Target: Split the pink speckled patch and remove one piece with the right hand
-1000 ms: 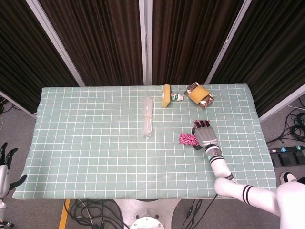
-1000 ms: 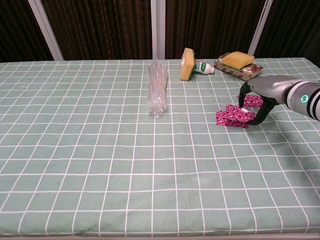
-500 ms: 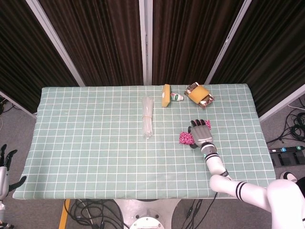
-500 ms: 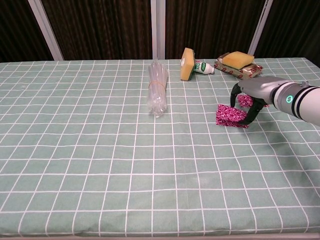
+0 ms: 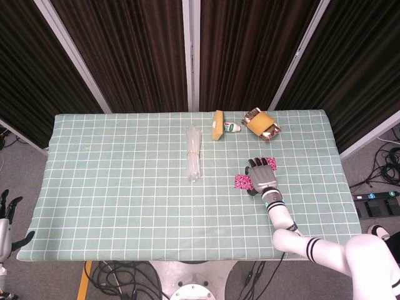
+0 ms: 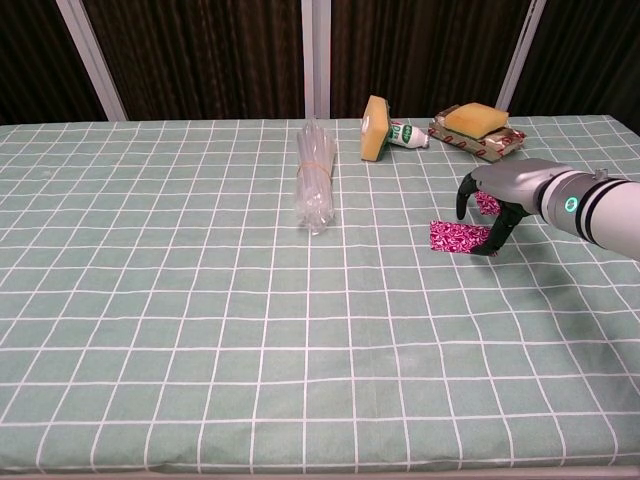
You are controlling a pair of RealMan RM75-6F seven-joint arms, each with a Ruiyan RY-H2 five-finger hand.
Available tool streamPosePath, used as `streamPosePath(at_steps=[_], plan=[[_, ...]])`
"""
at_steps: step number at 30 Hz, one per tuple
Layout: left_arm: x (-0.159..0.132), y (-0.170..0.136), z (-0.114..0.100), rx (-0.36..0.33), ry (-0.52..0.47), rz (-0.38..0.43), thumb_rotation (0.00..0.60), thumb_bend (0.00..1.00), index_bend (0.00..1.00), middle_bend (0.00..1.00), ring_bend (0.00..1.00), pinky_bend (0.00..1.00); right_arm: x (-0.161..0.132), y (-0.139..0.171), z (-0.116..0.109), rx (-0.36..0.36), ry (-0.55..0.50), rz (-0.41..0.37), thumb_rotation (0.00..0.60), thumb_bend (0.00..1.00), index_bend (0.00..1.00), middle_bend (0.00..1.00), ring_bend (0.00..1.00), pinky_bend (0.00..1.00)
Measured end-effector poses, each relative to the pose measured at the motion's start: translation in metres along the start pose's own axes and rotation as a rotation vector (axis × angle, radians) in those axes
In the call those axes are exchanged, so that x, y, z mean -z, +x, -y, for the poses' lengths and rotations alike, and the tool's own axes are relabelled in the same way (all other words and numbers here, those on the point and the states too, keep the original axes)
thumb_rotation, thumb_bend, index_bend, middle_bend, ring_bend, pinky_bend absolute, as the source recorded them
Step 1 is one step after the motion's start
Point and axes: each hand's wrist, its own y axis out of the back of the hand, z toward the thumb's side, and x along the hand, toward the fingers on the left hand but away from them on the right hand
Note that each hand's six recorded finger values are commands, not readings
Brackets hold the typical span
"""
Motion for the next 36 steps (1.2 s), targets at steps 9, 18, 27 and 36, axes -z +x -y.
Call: streamPosePath(at_steps=[9, 18, 27, 36], plan=[[0.001, 0.0, 0.0, -0.002, 0.001, -0.001, 0.6, 0.2, 0.22, 0.09, 0.09, 0.13, 0.013, 0.0, -0.011, 0.033, -0.015, 0.021, 0.503, 0.15, 0.28, 0.07, 0.0, 0.0], [0.0, -0.001, -0.001, 0.0, 0.004, -0.006, 0.6, 0.2, 0.22, 0.09, 0.09, 0.13, 0.052, -0.021, -0.026, 0.059, 0.003, 0.119, 0.507, 0.15, 0.28, 0.06, 0.0, 0.0], [0.002, -0.005, -0.001, 0.008, 0.01, -0.02, 0.6, 0.2, 0.22, 0.09, 0.09, 0.13, 0.063, -0.048, -0.019, 0.031, 0.025, 0.176, 0.511, 0.15, 0.29, 0.06, 0.0, 0.0], [0.003, -0.004, 0.0, 0.012, 0.009, -0.025, 0.6, 0.2, 0.22, 0.09, 0.09, 0.13, 0.053, -0.064, -0.013, 0.007, 0.056, 0.177, 0.512, 0.15, 0.29, 0.06, 0.0, 0.0]])
